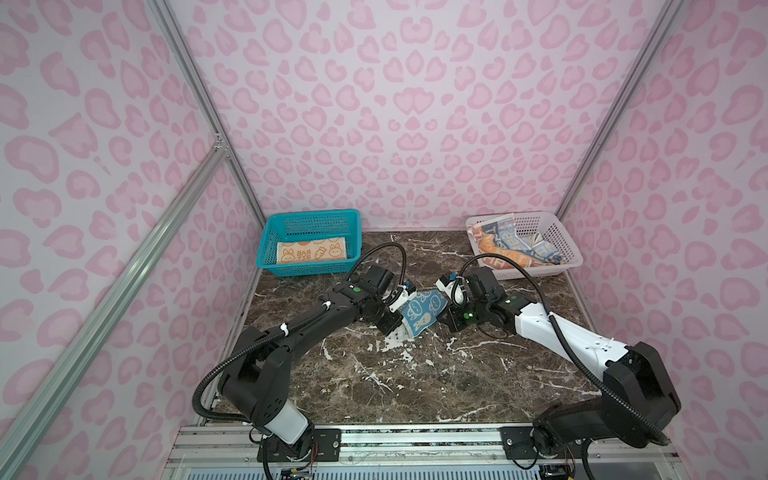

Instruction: Fold and stack the towels

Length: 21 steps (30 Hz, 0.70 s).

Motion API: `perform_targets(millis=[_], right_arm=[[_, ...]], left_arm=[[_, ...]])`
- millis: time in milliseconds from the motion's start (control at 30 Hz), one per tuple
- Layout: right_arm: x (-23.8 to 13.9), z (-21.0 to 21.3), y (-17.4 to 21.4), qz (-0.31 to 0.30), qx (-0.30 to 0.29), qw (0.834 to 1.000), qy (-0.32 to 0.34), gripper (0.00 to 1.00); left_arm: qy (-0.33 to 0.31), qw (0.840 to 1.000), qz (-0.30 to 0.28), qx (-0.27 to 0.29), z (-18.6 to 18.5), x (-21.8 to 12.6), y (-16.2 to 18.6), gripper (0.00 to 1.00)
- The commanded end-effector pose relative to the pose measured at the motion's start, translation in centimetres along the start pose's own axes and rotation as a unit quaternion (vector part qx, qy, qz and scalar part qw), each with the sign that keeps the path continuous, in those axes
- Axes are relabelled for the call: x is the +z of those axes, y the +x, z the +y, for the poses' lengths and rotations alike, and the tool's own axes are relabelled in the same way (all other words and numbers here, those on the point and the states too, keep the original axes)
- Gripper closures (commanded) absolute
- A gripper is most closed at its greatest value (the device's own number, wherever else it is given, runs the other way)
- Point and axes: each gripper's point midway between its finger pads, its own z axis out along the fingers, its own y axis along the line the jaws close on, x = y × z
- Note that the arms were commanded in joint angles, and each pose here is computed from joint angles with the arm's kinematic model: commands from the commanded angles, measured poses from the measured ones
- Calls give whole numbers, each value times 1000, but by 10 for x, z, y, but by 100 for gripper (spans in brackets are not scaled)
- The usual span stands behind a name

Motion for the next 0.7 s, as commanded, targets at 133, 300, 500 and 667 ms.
perform_targets(millis=[133,300,500,667], right_arm=[[19,-33,7,12,34,996,77,95],[27,-27,8,-2,-9,996,84,72],[44,-20,27,-13,-52,995,81,44],[59,-18,38,-10,-85,993,86,37]], left_arm=[[40,993,-72,-89,1,35,-29,76],[51,989,-64,-120,1,47,-28,73],[72,983,-60,-156,-8,51,-7,69],[77,978,-60,-186,-13,50,7,66]])
